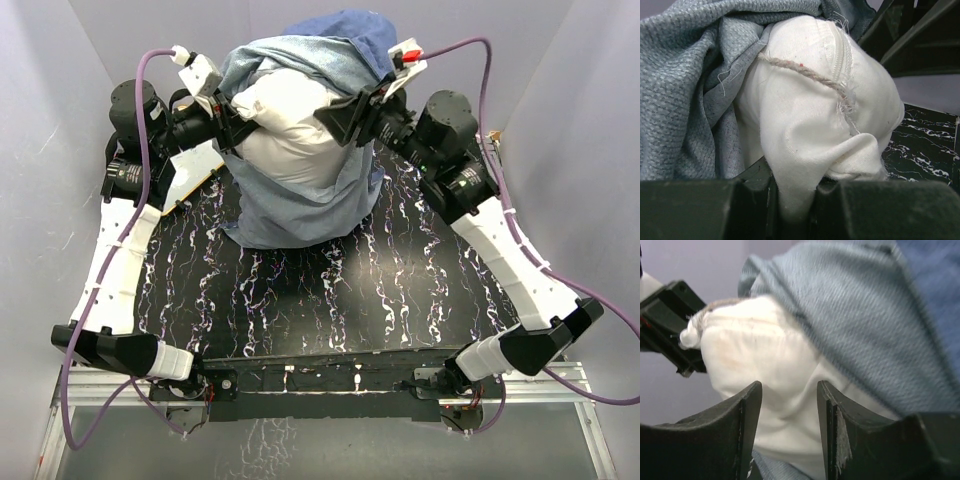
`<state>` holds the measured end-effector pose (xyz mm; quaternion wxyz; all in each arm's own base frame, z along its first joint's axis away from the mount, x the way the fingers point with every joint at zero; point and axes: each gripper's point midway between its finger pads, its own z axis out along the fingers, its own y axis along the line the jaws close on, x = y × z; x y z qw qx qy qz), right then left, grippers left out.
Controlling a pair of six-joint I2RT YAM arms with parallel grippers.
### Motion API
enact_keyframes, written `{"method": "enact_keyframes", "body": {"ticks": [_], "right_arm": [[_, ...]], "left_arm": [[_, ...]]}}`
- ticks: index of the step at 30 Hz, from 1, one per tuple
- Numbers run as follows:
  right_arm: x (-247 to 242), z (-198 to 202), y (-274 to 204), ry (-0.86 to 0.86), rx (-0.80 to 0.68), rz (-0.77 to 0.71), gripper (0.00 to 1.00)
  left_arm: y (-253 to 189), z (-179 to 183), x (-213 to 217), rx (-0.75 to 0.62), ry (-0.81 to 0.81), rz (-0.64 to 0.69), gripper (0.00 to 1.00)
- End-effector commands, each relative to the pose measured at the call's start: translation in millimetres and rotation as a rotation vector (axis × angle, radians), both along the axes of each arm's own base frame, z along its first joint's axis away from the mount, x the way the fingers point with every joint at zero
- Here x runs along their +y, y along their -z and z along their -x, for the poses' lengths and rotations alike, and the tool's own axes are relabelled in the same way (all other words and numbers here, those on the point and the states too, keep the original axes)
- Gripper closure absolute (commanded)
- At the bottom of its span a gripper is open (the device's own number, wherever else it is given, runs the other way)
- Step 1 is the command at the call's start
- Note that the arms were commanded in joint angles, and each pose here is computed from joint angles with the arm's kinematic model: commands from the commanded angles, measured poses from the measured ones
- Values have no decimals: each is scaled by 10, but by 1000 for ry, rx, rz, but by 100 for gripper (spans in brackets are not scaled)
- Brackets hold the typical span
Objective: Remove the pillowcase from the pillow
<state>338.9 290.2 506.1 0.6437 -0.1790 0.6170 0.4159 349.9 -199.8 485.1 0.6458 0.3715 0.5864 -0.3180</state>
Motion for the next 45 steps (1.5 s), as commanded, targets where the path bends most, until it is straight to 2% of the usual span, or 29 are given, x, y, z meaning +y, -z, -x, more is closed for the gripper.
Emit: {"method": "enact_keyframes", "body": {"ticks": [1, 8, 14, 19, 22, 26, 30, 38, 42, 45], "right_arm": [[-331, -36, -588, 154, -204, 29, 49], [-423, -160, -795, 268, -287, 127, 49], [-254, -347, -519, 250, -314, 266, 39], [-198, -556, -390, 291, -302, 302, 39], [-287, -695, -484, 382, -304, 278, 45], [-441, -752, -769, 482, -343, 216, 55], [-590, -795, -948, 556, -371, 183, 60], [-960, -1053, -801, 701, -313, 168, 79], [-1314, -1243, -725, 769, -257, 123, 90], [-1501, -1346, -671, 775, -232, 102, 92]], "left_arm": [[54, 120, 45, 15, 4, -23, 100], [41, 117, 63, 9, -7, -32, 100], [-78, 166, 54, 1, 1, -10, 100], [-41, 198, 43, 16, 15, -17, 100], [9, 239, 23, 30, 40, -27, 100], [56, 470, 25, 20, 90, -65, 100], [214, 643, 30, 28, 146, -127, 100], [293, 1002, 49, 49, 232, -180, 100], [291, 1155, 71, 49, 249, -192, 100], [276, 1266, 75, 60, 274, -193, 100]]}}
